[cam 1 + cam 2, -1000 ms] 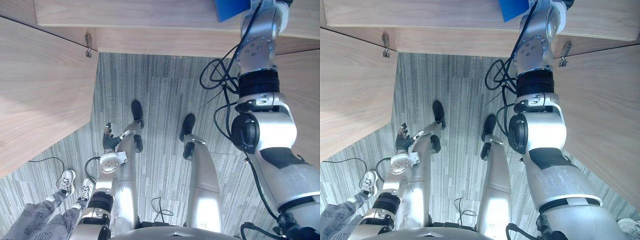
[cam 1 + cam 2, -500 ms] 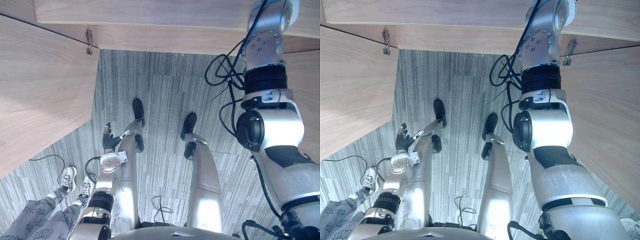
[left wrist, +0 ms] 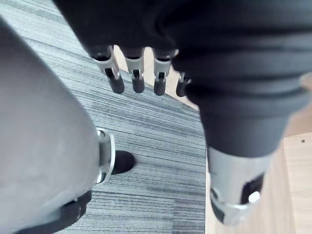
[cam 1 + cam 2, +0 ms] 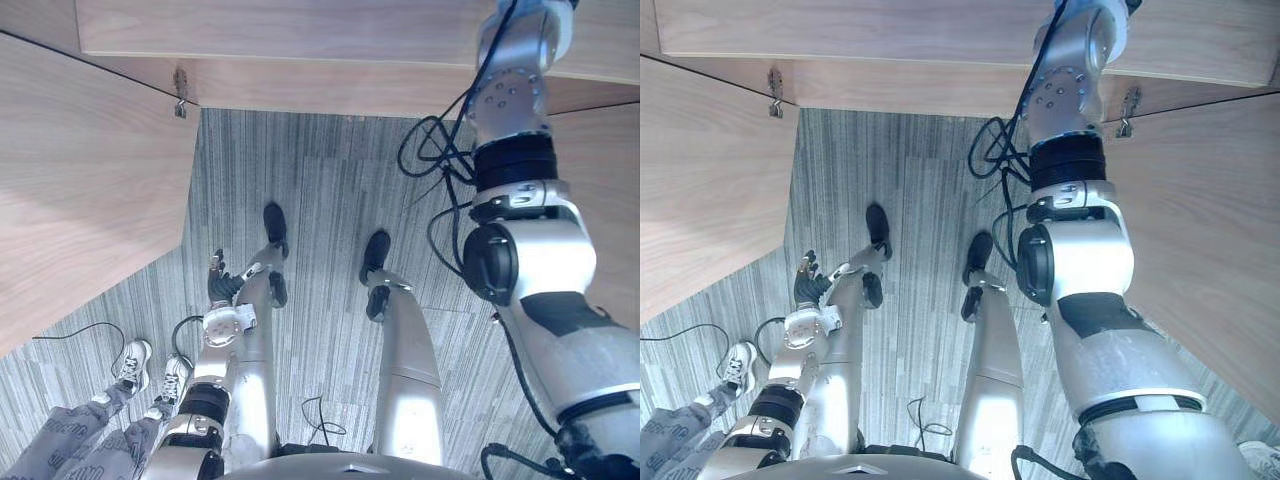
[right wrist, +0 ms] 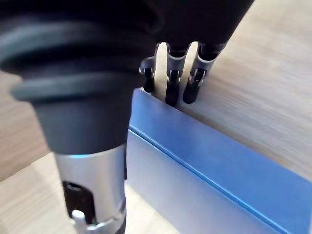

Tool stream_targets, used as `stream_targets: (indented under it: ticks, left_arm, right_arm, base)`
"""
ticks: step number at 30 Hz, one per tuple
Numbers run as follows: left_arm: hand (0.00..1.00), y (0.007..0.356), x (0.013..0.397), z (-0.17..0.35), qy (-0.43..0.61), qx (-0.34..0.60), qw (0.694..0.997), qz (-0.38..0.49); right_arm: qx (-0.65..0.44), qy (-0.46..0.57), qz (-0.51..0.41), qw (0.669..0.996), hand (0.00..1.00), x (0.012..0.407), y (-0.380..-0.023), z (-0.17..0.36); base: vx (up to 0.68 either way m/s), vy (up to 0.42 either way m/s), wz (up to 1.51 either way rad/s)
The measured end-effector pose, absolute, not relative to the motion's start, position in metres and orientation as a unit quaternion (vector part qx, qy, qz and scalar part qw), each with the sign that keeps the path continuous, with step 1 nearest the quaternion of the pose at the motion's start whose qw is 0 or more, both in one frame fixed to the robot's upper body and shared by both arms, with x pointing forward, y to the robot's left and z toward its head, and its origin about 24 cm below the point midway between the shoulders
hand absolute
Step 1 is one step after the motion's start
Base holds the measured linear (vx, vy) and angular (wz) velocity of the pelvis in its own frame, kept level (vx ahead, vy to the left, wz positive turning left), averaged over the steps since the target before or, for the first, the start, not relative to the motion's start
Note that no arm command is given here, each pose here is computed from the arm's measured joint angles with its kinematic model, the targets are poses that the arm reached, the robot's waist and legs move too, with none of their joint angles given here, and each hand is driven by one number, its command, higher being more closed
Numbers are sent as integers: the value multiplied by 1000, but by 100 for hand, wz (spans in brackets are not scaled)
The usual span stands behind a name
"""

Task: Walk over to the cabinet, pick up the folder, carry it to the office cabinet, place the folder inside the office cabinet, then close the office cabinet door

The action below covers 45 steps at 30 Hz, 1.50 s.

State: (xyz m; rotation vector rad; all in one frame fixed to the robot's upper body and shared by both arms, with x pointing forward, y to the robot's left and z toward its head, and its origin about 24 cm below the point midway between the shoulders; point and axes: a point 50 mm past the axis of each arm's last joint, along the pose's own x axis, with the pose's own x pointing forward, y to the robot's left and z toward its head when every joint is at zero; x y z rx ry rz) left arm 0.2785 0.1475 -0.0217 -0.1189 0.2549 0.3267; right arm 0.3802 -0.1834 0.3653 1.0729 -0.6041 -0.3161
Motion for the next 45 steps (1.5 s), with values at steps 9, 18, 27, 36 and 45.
stream_targets:
  ticks: [9, 18, 27, 36, 45]
  left_arm:
    - [0, 136, 281, -23, 145, -71, 973, 162]
    - [0, 134, 280, -24, 147, -81, 971, 168]
    - [0, 134, 280, -23, 146, -70, 973, 164]
    - [0, 135, 279, -23, 140, -45, 976, 160]
    - [0, 149, 262, -37, 155, -4, 974, 166]
  right_arm:
    - [561, -266, -206, 756, 0, 370, -183, 322]
    - [558, -276, -237, 746, 0, 362, -192, 316]
    - [400, -324, -279, 811, 0, 349, -187, 315]
    - [81, -390, -340, 852, 0, 326, -165, 287]
    - [-232, -402, -292, 836, 100, 321, -143, 242]
  base:
    - [-5, -8, -1]
    - [0, 0, 0]
    - [0, 0, 0]
    - [0, 0, 0]
    - [10, -21, 0]
